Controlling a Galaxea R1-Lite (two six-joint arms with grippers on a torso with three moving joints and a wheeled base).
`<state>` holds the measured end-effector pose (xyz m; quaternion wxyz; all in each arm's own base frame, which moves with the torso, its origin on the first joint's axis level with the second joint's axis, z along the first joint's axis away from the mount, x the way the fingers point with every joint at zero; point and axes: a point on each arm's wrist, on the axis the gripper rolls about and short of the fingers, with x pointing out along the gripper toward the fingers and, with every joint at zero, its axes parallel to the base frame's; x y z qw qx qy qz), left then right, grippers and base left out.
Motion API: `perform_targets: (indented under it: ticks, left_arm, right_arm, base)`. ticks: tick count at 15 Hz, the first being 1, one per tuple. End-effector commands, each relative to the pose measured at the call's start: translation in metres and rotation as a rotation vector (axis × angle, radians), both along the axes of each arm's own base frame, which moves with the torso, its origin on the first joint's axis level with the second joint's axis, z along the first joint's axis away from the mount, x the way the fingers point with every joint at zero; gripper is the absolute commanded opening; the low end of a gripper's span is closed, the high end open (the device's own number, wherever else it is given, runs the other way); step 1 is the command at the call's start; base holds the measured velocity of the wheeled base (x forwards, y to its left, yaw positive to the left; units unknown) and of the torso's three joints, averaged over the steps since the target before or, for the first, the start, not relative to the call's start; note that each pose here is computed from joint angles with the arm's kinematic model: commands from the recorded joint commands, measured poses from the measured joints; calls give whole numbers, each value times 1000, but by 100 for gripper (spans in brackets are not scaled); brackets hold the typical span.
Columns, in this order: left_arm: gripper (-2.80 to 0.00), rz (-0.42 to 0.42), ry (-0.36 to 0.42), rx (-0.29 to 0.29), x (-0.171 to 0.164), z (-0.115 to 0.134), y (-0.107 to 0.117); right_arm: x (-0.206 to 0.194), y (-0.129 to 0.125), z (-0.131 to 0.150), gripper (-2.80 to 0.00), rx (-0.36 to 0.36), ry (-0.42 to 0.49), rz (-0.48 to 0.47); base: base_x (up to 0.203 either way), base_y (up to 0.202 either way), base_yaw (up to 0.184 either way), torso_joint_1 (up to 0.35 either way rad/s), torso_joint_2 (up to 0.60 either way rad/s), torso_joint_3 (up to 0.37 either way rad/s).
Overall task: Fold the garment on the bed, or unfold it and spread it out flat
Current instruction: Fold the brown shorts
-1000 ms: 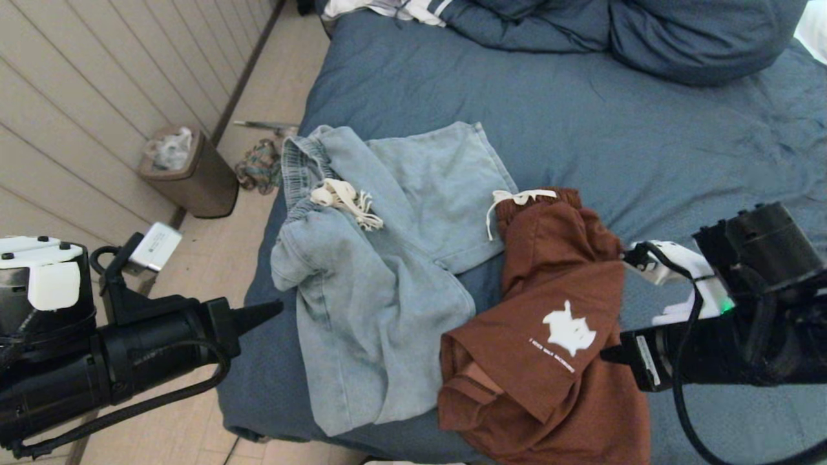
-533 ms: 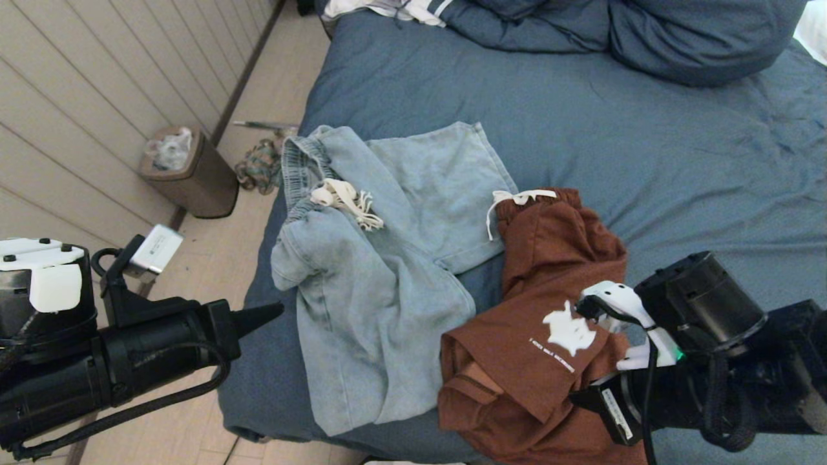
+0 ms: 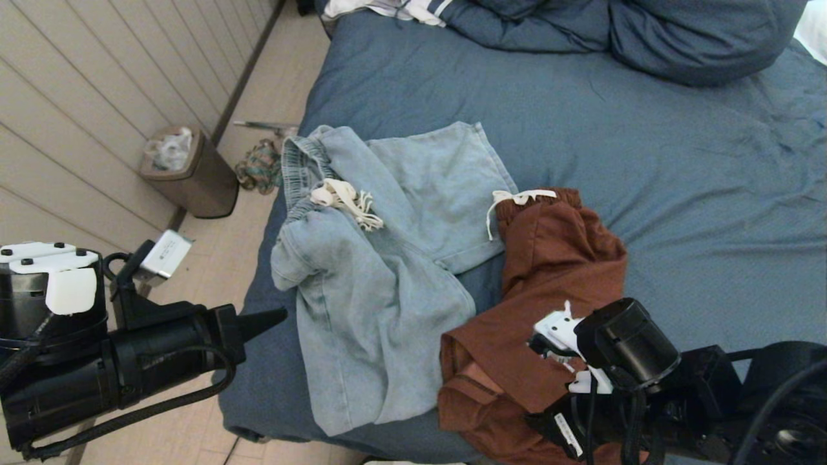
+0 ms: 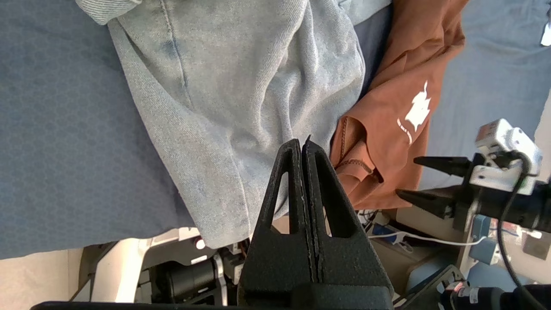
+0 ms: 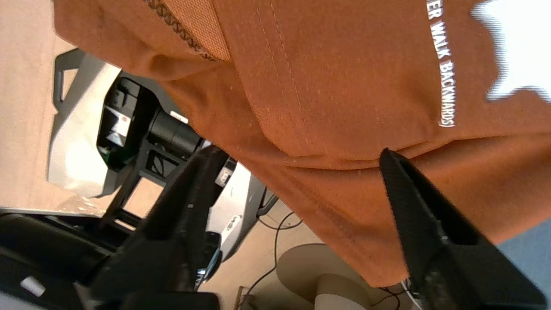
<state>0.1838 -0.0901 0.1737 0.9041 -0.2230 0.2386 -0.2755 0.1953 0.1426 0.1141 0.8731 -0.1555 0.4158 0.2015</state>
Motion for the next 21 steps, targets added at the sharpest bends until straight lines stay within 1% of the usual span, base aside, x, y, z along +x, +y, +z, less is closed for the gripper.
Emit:
perform_targets:
  ticks: [1,3,4,7,8,9,15,19,21]
  left_arm:
    - [-280,-1,2,-3,1,0,0]
    - [-280,0,1,-3,0,0,0]
    - [-280,0,1,-3,0,0,0]
    - [-280,0,1,-3,0,0,0]
    - [-280,0,1,-3,0,0,0]
    - [-280,-1,1,-3,0,0,-1]
    - [-280,-3,-2,-5,0,1,-1]
    - [-280,-1,-9,-7,-2,2,0]
    - [-280,-1,-11,-8,-2,2,0]
  right_arm:
    - [4,4,-11,0,-37,25,9]
    - [8,5,-20,0,-75,36,-7]
    - [12,6,-24,0,-82,33,-18]
    - [21,11,-35,0,-72,16,-26]
    - [23,13,-36,-34,-69,14,-29]
    - [24,13,-36,-280,-70,15,-29]
    - [24,13,-29,-280,-51,-15,-38]
    - [8,1,2,-280,6,-106,-47]
    - [-4,-8,11,-280,25,-133,-47]
  base:
    - [0,0,0,0,0,0]
    - [0,0,0,0,0,0]
    - [0,0,0,0,0,0]
    - [0,0,0,0,0,0]
    - [0,0,0,0,0,0]
    - [0,0,0,0,0,0]
    - [0,0,0,0,0,0]
    - [0,0,0,0,0,0]
    - [0,0,0,0,0,0]
